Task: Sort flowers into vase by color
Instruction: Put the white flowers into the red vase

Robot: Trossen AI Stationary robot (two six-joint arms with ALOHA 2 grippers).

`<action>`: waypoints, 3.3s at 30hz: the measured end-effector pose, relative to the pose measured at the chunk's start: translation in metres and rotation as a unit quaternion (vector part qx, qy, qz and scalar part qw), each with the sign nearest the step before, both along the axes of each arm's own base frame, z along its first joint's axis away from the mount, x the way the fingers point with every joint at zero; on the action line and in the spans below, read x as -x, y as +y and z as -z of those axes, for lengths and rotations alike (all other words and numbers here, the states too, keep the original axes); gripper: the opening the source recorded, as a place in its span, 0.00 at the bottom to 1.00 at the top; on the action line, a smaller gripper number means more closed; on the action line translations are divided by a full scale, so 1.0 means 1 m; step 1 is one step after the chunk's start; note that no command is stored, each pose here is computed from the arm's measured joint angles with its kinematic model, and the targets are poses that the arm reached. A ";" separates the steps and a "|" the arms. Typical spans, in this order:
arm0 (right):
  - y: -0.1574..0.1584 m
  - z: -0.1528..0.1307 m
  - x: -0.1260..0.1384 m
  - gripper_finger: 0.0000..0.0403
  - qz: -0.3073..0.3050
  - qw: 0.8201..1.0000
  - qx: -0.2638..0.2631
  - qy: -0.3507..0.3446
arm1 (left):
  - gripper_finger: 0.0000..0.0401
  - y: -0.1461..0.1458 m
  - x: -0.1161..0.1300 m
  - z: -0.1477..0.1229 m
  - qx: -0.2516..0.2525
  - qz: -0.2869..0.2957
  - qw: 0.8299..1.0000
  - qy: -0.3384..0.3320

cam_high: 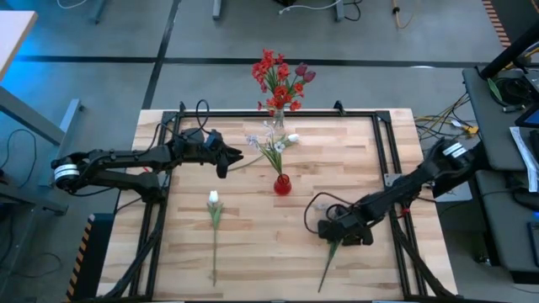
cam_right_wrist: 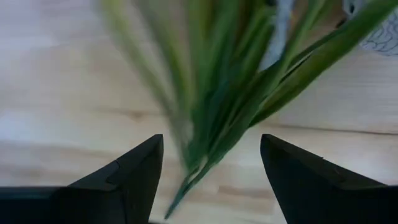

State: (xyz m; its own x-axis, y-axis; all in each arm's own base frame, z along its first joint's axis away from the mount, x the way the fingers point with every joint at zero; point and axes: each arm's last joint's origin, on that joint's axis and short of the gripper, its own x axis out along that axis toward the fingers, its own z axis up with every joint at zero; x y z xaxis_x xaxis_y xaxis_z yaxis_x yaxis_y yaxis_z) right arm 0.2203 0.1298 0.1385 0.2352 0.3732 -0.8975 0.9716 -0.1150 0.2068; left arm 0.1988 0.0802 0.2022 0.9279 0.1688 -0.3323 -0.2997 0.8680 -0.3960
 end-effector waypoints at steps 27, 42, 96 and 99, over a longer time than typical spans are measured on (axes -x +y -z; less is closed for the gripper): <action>-0.015 -0.067 -0.012 0.04 -0.040 0.982 0.172 -0.064 | 0.28 0.000 0.000 0.001 -0.001 0.005 1.000 0.000; -0.063 -0.137 -0.008 0.03 -0.048 0.891 0.409 -0.190 | 0.28 0.000 0.000 0.000 0.000 0.004 1.000 -0.004; -0.139 -0.131 0.010 0.03 -0.255 0.520 0.671 -0.463 | 0.28 0.000 0.001 -0.040 -0.008 0.005 0.997 -0.074; -0.143 -0.126 0.006 0.03 -0.257 0.519 0.676 -0.456 | 0.28 0.000 0.001 -0.041 -0.009 0.005 0.997 -0.075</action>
